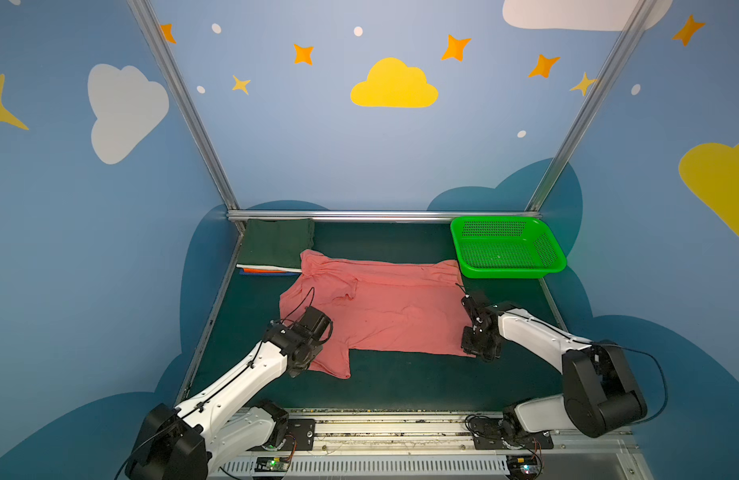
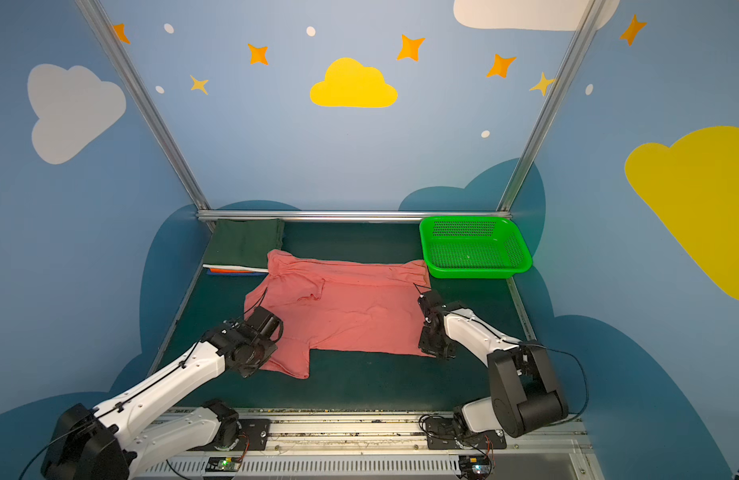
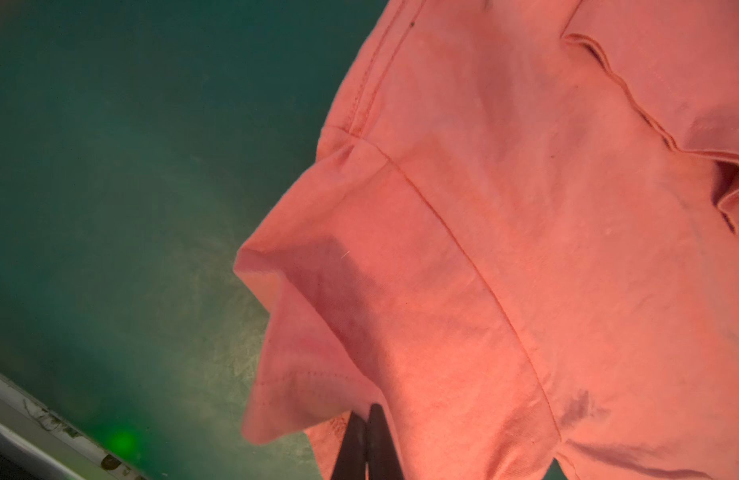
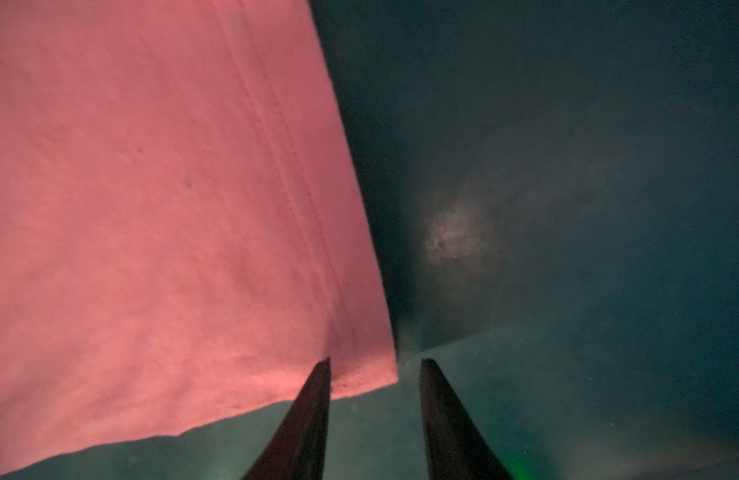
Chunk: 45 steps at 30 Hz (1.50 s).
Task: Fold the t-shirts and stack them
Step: 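Grip the near shirt edge with both grippers and lift it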
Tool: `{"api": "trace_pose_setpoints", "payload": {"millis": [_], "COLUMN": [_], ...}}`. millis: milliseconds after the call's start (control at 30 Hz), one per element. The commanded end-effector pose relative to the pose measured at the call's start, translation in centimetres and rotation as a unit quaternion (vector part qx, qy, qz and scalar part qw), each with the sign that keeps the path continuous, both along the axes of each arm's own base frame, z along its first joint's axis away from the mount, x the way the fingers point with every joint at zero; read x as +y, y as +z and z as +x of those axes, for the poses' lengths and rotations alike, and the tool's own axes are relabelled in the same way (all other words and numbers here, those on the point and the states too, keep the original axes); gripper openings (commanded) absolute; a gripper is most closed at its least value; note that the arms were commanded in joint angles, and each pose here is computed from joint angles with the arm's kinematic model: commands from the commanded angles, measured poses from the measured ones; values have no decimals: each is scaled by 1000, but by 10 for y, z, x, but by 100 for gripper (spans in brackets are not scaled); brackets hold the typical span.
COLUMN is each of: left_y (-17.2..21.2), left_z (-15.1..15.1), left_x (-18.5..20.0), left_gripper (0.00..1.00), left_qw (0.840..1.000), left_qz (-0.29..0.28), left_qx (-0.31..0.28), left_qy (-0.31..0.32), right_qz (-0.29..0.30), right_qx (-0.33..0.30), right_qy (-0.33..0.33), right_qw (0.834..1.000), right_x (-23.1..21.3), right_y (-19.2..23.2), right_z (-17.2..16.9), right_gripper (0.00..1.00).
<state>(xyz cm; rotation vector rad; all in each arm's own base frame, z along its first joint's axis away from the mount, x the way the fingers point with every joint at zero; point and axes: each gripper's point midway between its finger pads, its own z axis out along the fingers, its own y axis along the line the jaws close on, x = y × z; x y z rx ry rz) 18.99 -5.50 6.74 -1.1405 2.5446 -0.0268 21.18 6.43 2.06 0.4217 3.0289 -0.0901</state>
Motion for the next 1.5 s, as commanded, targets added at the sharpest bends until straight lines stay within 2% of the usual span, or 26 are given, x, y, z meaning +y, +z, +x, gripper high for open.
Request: {"api": "trace_pose_setpoints", "payload": {"millis": [0, 67, 200, 333, 700, 1167, 1467], "left_y": [6, 6, 6, 8, 40, 87, 100], "left_z": [-1, -1, -1, 2, 49, 157, 205], "left_x": [4, 5, 4, 4, 7, 10, 14], "left_gripper": [5, 5, 5, 5, 5, 5, 5], "left_qw": [1000, 1000, 1000, 1000, 999, 993, 992], "left_qz": [6, 5, 3, 3, 10, 28, 55], "left_qx": [-4, -6, -6, -10, -45, -83, -68], "left_qy": [2, 5, 5, 4, -20, -77, -92], "right_qz": [3, 6, 4, 1, 5, 35, 38], "right_qx": [11, 16, 20, 19, -9, -38, -38], "right_qy": [-7, -8, -7, -4, 18, 37, 50], "right_qw": [1000, 1000, 1000, 1000, 1000, 998, 997], "right_x": [0, 1, 1, 1, 4, 4, 6], "right_y": [-8, -12, -15, -12, 10, 35, 38], "right_z": [-3, -5, -6, -3, 25, 96, 132], "right_gripper": [39, 34, 10, 0, 0, 0, 0]}}
